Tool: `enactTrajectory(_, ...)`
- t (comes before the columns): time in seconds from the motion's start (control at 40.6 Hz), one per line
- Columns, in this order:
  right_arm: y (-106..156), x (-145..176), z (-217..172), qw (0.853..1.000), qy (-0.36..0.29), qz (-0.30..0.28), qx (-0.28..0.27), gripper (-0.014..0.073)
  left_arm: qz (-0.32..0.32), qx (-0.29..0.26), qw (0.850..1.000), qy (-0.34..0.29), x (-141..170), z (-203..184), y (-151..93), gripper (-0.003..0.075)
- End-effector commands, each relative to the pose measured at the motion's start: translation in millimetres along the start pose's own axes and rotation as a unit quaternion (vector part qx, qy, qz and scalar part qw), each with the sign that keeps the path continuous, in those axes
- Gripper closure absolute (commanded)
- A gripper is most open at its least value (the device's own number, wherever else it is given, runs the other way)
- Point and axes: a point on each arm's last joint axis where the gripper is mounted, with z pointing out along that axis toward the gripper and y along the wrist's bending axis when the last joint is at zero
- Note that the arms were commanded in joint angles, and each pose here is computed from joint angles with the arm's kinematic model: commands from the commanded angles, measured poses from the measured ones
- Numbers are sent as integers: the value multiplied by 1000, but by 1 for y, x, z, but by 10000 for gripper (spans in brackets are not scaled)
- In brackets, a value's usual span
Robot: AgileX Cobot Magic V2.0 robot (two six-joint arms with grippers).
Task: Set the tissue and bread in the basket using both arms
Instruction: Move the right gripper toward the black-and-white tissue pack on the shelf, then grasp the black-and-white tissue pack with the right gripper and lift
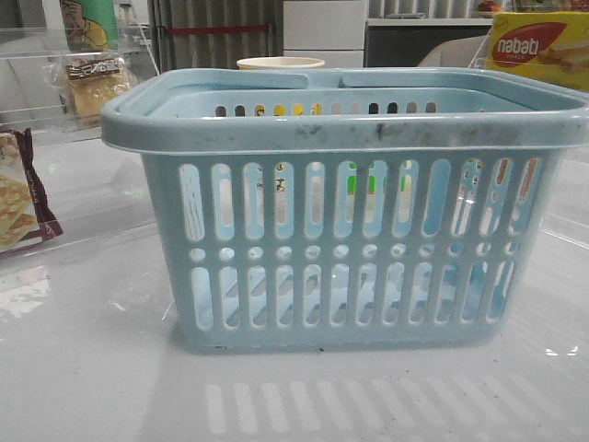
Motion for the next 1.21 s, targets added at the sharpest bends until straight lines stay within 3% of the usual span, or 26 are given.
enactTrajectory(0.0, 0, -12, -2, 998, -69, -3, 1, 538, -3, -4, 998, -68, -12, -2, 1, 626)
enactTrajectory(0.123, 1, -27, -4, 995, -96, -3, 0, 538, -8, -6, 993, -118, -30, -5, 1, 626)
enactTrajectory(0.271, 3, -67, -11, 993, -118, -3, -2, 538, -7, -5, 986, -164, -73, -15, 2, 626)
enactTrajectory(0.566, 7, -152, -4, 998, -69, -3, -2, 538, -2, -1, 990, -139, -167, -13, 3, 626)
enactTrajectory(0.812, 10, -191, 25, 997, 71, -4, 1, 538, -1, 8, 1000, -8, -207, 15, 3, 626)
enactTrajectory(0.984, 9, -178, 50, 986, 169, -4, 5, 538, -1, 12, 996, 90, -193, 41, 2, 626)
enactTrajectory(1.181, 5, -156, 71, 962, 272, -24, 19, 538, -4, 17, 981, 192, -165, 61, 1, 626)
